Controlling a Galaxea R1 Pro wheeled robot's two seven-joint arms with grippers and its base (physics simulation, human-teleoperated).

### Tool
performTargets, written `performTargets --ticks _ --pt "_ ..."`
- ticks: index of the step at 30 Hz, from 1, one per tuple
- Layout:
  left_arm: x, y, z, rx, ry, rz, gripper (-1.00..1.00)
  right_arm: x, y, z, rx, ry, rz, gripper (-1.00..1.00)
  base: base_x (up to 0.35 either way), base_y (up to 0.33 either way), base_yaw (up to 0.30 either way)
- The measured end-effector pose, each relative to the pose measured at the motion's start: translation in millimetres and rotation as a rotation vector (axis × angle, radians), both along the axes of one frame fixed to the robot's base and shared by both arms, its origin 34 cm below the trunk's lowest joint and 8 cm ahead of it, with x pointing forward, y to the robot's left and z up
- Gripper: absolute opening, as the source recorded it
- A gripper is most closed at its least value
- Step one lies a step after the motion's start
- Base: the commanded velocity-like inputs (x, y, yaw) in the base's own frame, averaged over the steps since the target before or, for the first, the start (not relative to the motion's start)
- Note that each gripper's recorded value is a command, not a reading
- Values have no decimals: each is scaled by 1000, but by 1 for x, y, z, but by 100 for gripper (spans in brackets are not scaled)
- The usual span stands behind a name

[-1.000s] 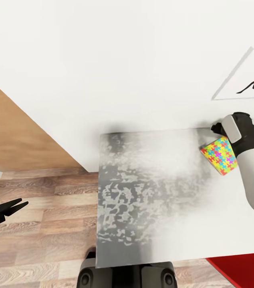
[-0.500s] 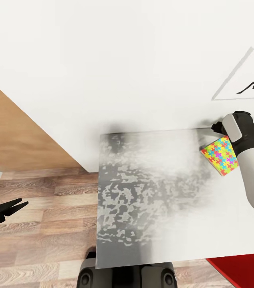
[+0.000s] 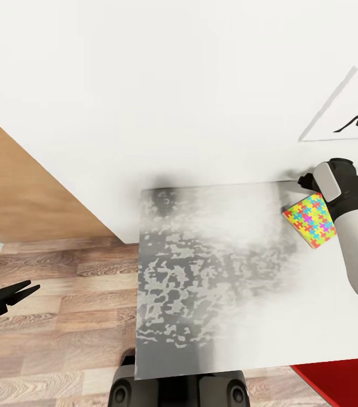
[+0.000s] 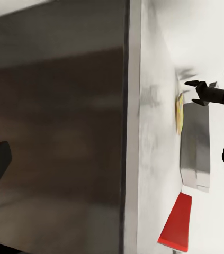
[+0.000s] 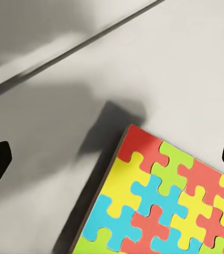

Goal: Put all the toys in the child's room - the three board games (two on the bed and one on the table), the two jigsaw puzzles on the table, and the tennis ball on the table - inside the toy box on the table in the child's room.

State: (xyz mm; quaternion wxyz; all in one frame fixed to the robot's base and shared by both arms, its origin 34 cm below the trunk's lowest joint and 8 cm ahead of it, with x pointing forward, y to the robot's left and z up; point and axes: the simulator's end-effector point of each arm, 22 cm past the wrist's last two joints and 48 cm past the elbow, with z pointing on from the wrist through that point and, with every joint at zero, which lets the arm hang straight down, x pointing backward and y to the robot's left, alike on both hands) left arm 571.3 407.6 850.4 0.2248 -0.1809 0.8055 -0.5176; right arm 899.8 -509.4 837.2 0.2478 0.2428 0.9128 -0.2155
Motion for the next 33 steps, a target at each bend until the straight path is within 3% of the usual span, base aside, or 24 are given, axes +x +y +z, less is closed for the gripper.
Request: performTargets --ticks 19,33 --pt "0 -1 0 -1 0 -1 100 -12 -7 -12 0 38 -17 100 0 0 0" --pt "0 -1 0 -1 0 -1 100 -7 -18 0 -28 35 -18 100 0 0 0"
